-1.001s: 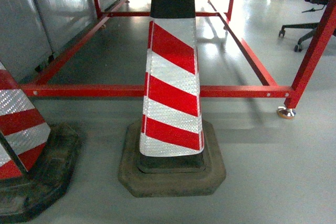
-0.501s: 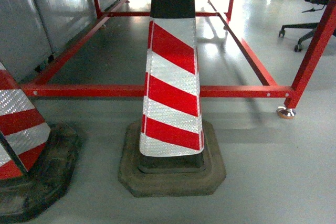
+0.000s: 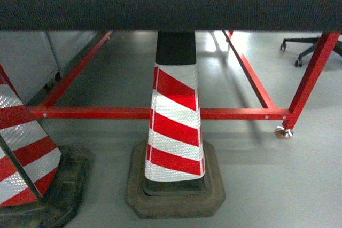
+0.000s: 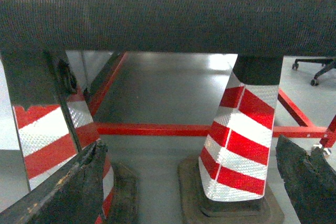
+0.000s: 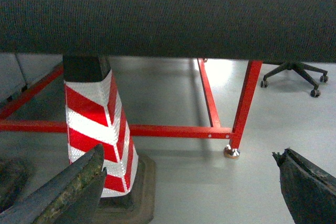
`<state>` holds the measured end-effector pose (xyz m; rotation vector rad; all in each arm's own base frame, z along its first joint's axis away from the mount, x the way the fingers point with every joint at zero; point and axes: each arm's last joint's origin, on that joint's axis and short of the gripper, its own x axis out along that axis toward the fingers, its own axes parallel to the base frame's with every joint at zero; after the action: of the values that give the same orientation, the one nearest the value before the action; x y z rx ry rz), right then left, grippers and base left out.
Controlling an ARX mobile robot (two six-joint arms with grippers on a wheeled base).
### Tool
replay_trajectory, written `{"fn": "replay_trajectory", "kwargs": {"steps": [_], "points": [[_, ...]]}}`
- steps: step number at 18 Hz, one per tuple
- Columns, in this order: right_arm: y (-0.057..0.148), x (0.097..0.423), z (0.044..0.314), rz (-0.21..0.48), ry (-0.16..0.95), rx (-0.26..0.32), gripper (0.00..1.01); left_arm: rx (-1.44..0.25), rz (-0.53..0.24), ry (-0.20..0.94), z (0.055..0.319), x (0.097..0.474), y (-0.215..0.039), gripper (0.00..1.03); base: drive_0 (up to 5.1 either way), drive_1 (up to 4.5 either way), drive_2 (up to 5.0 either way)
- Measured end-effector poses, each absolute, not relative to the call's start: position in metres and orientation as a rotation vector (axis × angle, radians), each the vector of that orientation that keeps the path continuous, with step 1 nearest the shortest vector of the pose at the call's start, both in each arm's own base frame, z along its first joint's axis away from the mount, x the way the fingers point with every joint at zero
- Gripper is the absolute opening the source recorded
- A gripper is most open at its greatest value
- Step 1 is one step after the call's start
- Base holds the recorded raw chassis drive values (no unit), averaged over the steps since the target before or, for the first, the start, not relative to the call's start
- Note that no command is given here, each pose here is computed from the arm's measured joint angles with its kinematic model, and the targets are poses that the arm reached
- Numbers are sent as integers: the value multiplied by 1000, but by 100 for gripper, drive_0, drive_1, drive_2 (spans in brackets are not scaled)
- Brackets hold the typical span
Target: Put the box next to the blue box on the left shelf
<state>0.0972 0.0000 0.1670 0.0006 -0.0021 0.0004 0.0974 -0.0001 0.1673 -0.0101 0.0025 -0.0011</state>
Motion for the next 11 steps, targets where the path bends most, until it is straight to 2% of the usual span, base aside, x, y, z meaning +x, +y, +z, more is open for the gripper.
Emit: {"fn": "replay_trajectory", "kwargs": {"steps": [11], "points": [[0,97,167,0,-2,3,98,-10,-1,1,167,97,0,98,0,0,0]]}}
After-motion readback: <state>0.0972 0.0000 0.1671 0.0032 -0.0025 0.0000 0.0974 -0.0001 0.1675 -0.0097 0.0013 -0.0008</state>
